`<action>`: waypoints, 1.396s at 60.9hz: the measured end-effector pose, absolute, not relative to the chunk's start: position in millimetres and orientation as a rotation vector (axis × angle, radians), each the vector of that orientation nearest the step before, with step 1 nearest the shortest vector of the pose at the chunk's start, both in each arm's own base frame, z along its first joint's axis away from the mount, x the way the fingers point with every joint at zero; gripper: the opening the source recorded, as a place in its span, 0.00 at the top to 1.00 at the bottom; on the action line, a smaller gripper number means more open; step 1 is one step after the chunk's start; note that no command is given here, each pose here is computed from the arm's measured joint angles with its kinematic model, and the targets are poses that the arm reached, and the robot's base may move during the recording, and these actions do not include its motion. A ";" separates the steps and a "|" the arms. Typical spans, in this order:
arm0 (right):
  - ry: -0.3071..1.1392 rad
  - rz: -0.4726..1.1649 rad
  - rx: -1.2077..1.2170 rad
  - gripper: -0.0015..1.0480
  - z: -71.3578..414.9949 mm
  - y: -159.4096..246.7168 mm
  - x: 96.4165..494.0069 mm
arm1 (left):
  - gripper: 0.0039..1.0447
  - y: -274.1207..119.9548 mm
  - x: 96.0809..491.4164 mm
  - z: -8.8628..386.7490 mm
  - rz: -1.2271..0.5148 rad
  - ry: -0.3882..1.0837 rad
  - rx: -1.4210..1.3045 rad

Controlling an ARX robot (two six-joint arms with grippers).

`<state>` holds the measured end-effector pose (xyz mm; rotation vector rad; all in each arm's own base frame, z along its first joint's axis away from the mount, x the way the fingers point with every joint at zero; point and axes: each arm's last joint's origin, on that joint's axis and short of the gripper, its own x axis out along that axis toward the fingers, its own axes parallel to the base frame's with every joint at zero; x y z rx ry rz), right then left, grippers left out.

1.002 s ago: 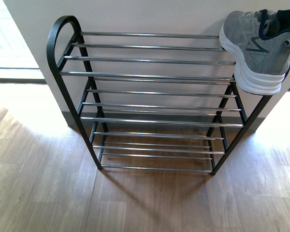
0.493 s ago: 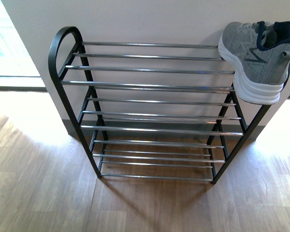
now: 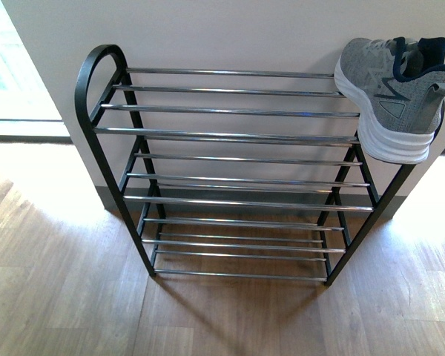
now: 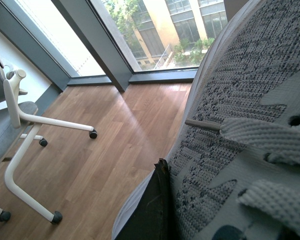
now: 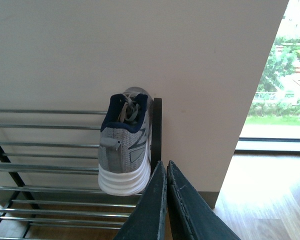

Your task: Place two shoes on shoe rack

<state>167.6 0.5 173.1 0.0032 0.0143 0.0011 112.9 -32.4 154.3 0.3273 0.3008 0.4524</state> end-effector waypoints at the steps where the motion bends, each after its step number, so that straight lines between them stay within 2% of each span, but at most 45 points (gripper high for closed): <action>1: 0.014 0.002 0.003 0.98 172.7 0.5 166.0 | 0.99 -32.3 112.9 154.3 0.453 0.301 0.328; 13: 0.023 0.001 0.003 0.98 160.3 0.4 151.8 | 0.99 -32.4 113.0 154.3 0.450 0.301 0.327; 45: -0.017 0.002 0.003 0.98 172.3 0.4 125.1 | 0.99 -32.4 112.9 154.3 0.452 0.301 0.327; 85: -0.019 0.002 0.003 0.98 172.6 0.3 109.3 | 0.99 -32.4 112.9 154.3 0.452 0.301 0.328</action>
